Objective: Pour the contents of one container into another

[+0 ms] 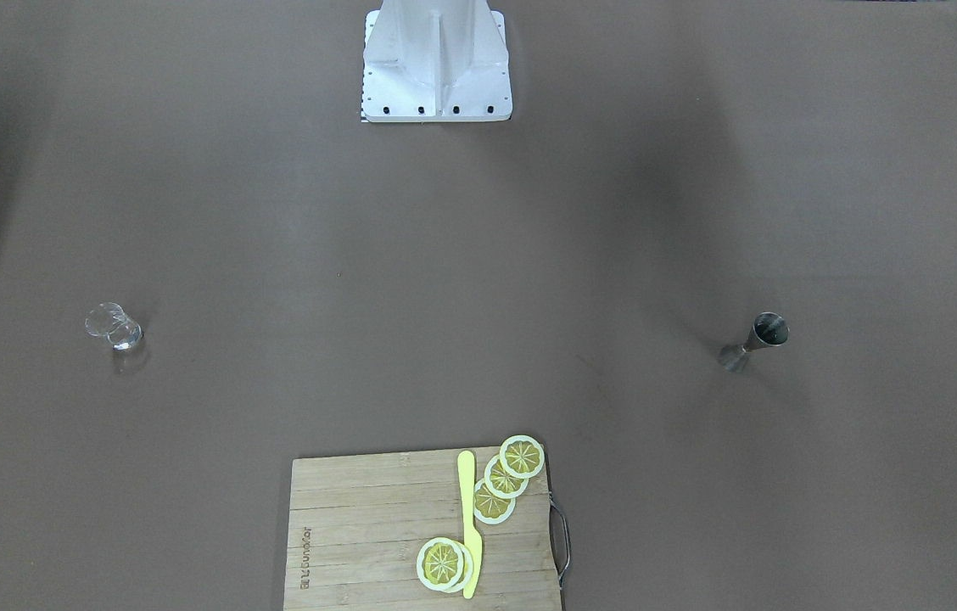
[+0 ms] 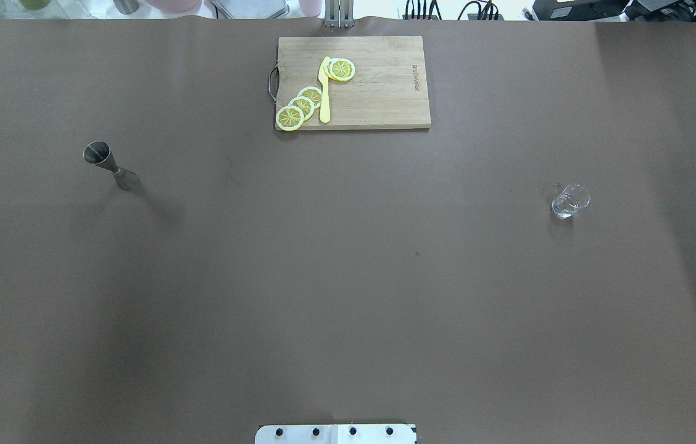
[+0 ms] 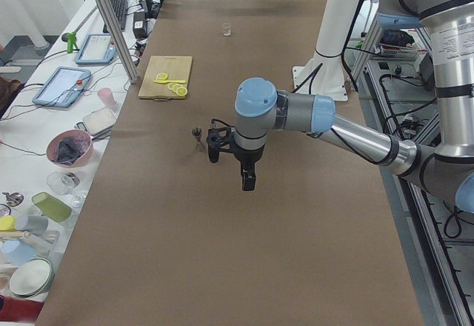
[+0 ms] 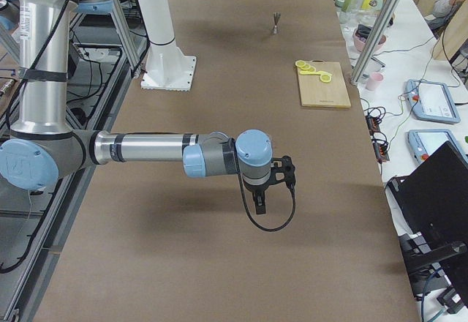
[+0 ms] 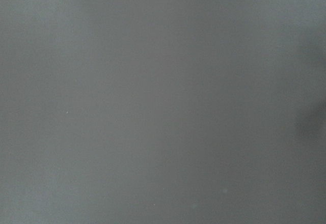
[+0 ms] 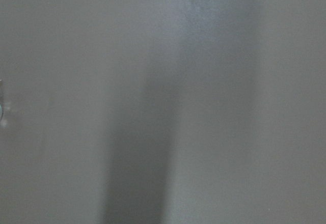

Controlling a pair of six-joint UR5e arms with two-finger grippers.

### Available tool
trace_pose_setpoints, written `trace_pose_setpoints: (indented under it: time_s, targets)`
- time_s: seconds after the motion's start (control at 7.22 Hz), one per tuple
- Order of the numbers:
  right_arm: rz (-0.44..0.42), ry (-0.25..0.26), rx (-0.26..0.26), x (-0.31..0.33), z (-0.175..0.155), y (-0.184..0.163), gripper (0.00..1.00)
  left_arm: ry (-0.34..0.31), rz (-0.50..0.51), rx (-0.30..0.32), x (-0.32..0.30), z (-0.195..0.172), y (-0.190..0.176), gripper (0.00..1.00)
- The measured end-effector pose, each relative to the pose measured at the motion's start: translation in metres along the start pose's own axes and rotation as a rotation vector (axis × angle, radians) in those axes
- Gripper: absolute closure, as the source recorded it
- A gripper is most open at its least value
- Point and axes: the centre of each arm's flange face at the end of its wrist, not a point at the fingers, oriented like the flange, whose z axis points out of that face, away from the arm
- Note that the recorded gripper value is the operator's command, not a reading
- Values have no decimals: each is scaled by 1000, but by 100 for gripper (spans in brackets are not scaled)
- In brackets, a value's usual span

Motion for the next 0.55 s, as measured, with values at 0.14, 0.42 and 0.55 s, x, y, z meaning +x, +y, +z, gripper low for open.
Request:
trace_pose_setpoints:
  time_s: [0.14, 0.42, 0.55]
  targets:
    - [-18, -22, 18, -7, 4, 3, 0, 2, 1, 2, 11, -2, -2, 2]
    - [9, -71, 35, -26, 10, 4, 0, 10, -97, 2, 51, 0, -24, 2]
    - [22, -85, 38, -40, 13, 12, 0, 18, -163, 4, 69, 6, -34, 2]
